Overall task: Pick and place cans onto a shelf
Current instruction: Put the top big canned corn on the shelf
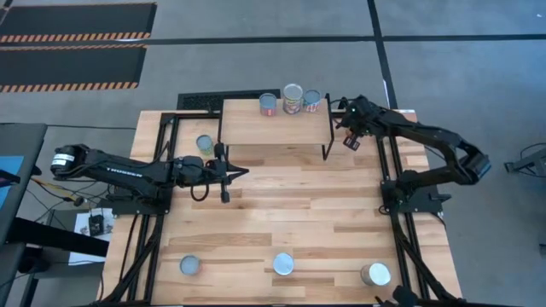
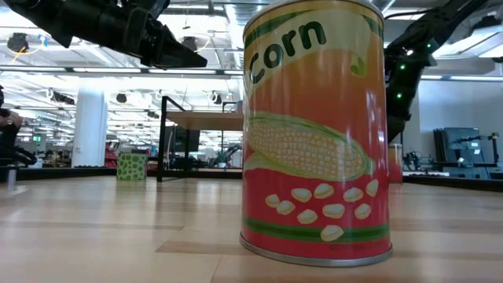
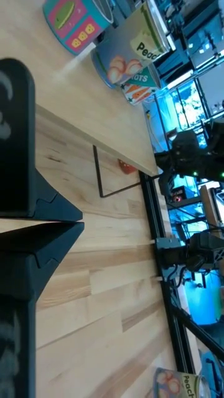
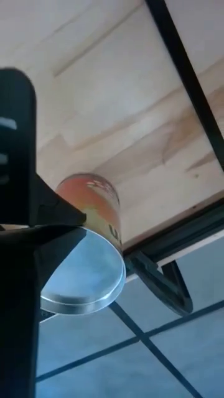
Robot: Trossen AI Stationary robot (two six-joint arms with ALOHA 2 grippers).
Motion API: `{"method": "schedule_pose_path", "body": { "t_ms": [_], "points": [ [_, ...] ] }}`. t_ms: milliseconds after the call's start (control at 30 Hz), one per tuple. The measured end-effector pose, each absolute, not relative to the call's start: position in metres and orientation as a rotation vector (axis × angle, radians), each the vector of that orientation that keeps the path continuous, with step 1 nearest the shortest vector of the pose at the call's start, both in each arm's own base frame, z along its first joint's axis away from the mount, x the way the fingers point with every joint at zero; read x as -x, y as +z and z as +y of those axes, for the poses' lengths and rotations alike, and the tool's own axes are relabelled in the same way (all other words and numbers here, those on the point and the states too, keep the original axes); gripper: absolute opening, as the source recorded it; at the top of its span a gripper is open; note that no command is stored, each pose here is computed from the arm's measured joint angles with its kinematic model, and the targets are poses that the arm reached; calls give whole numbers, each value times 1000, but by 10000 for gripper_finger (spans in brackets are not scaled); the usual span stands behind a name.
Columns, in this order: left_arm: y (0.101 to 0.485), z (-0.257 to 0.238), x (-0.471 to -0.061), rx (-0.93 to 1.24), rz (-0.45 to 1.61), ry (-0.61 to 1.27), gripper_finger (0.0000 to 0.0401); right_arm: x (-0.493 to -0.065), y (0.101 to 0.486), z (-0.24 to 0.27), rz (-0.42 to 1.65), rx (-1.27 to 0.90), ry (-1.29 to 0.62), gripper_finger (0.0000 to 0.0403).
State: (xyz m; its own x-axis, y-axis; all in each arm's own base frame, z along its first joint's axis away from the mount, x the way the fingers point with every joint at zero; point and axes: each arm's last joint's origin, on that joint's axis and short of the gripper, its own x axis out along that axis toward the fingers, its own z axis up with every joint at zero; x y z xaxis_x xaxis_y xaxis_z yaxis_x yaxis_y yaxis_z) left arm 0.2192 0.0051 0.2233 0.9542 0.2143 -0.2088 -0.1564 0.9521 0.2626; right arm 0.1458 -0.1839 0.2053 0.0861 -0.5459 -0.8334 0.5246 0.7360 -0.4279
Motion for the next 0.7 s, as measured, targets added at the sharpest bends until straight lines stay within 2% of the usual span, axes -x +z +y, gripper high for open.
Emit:
{"method": "schedule_pose_path", "body": {
  "t_ms": [467,700],
  "points": [
    [223,5,-219,-246,240,190,3,-135,220,-168,1215,-4,-755,3],
    [223,5,-219,-242,240,190,3,-135,229,-125,1261,-79,-673,3]
  ]
}}
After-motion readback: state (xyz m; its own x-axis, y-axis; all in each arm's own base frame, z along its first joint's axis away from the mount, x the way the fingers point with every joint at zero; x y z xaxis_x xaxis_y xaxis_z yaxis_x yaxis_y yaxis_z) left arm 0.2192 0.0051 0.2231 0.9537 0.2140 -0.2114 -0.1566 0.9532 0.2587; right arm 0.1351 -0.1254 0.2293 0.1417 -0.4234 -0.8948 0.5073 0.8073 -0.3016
